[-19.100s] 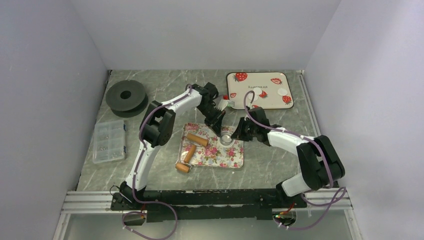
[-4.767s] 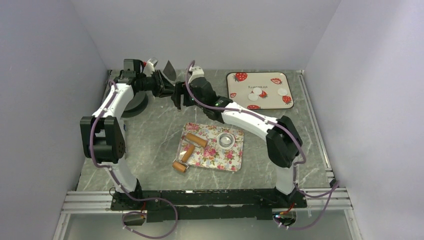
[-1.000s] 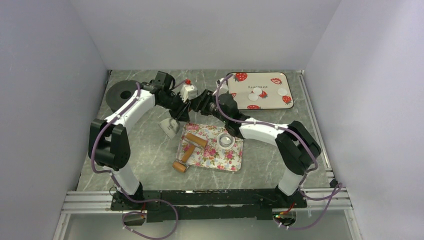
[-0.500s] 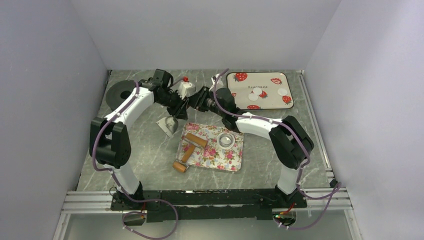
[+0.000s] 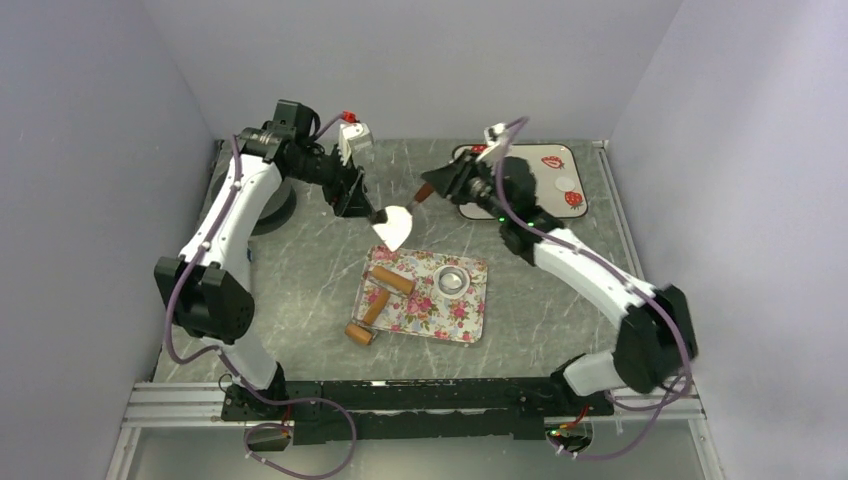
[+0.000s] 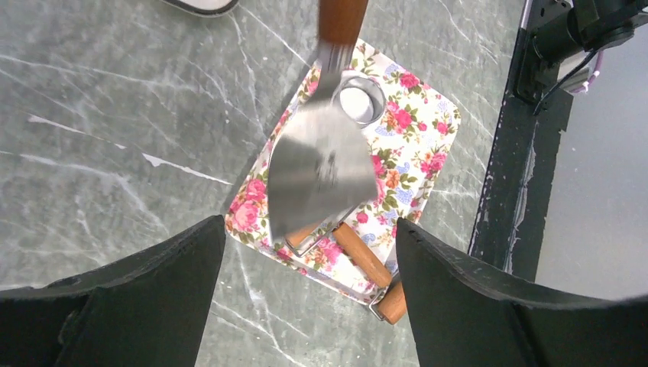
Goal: Roll out the dumpling wrappers from the dough
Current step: Remove the dumpling wrapper from the work surface.
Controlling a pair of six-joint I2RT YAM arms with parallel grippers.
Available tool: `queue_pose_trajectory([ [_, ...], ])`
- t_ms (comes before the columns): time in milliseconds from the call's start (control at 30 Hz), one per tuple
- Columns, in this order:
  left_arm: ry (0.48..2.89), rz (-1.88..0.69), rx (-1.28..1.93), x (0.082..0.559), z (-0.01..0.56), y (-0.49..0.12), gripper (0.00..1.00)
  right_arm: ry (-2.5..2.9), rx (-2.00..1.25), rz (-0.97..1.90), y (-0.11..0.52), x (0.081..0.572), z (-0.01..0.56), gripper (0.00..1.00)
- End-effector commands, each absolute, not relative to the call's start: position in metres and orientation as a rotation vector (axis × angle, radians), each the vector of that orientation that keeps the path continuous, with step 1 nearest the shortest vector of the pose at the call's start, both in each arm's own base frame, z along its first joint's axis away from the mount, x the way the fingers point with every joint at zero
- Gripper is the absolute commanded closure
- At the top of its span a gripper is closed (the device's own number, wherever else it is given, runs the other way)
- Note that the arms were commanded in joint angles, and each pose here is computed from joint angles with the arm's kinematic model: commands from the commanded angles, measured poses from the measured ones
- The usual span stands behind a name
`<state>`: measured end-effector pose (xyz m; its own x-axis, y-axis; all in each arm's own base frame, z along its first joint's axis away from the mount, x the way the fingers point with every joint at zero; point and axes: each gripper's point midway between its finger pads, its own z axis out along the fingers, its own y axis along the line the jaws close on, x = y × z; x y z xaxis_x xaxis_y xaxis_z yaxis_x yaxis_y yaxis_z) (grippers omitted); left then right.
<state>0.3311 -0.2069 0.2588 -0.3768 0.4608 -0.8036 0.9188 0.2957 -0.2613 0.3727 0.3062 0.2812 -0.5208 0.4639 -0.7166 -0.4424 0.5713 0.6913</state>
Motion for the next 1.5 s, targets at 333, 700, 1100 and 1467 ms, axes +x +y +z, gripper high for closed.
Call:
queue_pose_trajectory([
  [333, 2.042, -0.802, 1.441, 0.317, 0.187, -0.316, 0.26, 1.934, 0.273, 0.282, 0.102, 0.305, 0.260, 1.00],
  [700, 2.003, -0.585, 1.712, 0.306, 0.103, -0.384, 0.33, 1.945, 0.357, 0.375, 0.111, 0.305, 0.220, 1.00],
  [1100, 2.027, -0.534, 1.722, 0.306, 0.069, -0.392, 0.49, 1.881, 0.453, 0.368, 0.105, 0.314, 0.206, 1.00],
  [1467, 2.064, -0.552, 1.725, 0.302, 0.050, -0.391, 0.58, 1.943, 0.363, 0.357, 0.113, 0.316, 0.197, 1.00],
])
